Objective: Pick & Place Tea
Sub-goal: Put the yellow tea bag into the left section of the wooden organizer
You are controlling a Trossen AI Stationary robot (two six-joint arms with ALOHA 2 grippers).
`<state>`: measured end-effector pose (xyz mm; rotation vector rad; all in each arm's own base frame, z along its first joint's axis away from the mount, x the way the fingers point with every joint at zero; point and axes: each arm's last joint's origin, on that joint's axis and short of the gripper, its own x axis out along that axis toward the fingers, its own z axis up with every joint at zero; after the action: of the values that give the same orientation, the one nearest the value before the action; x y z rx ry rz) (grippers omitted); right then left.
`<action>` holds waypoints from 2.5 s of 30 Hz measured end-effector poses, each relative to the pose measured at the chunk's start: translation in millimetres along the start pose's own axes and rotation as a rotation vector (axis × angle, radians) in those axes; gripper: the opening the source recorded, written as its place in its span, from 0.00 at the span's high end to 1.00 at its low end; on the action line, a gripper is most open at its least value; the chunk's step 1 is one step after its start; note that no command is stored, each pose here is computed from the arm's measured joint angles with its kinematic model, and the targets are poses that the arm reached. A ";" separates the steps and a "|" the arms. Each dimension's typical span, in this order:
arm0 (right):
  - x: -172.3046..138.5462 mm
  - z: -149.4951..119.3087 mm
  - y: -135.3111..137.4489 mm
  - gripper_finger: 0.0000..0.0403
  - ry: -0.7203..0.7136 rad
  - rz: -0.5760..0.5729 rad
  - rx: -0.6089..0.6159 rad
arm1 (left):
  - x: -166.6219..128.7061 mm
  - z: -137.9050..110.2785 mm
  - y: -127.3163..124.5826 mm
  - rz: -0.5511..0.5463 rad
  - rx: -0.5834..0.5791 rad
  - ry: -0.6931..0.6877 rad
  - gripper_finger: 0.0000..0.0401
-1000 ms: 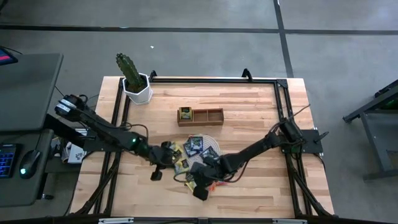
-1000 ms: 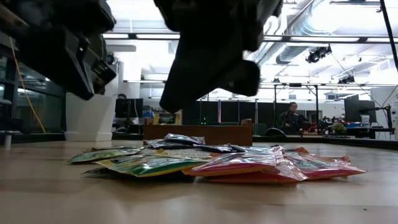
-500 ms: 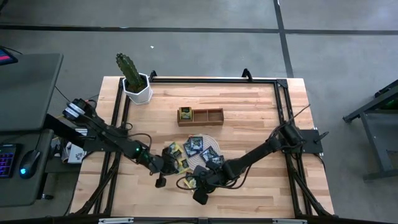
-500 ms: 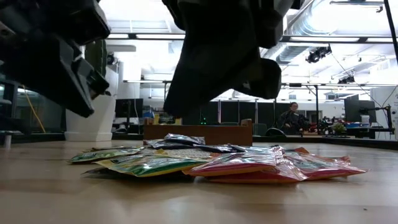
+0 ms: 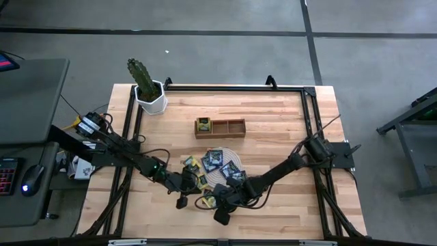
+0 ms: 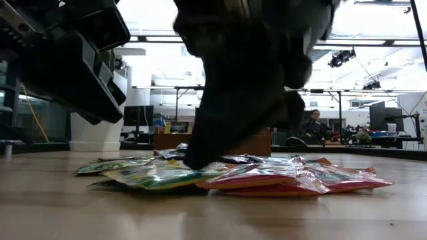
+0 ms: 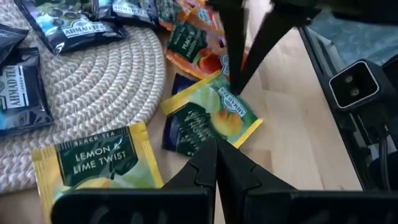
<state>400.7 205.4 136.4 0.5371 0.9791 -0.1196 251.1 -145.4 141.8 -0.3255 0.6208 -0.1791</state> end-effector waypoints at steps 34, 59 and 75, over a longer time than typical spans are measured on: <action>9.3 -2.8 -16.7 1.00 -0.034 -0.012 0.073 | 0.0 -1.2 0.1 -0.014 -0.213 0.024 0.57; 9.8 -0.8 -15.5 1.00 -0.069 -0.007 0.050 | 2.9 7.3 15.3 -0.043 -0.299 0.060 0.57; 9.8 0.3 -14.8 1.00 -0.084 -0.004 0.011 | 8.6 5.9 16.6 -0.062 -0.334 0.076 0.57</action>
<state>401.5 193.8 123.0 0.5361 0.8979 -0.1500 262.6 -130.6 135.8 -0.6631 0.7170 -0.1478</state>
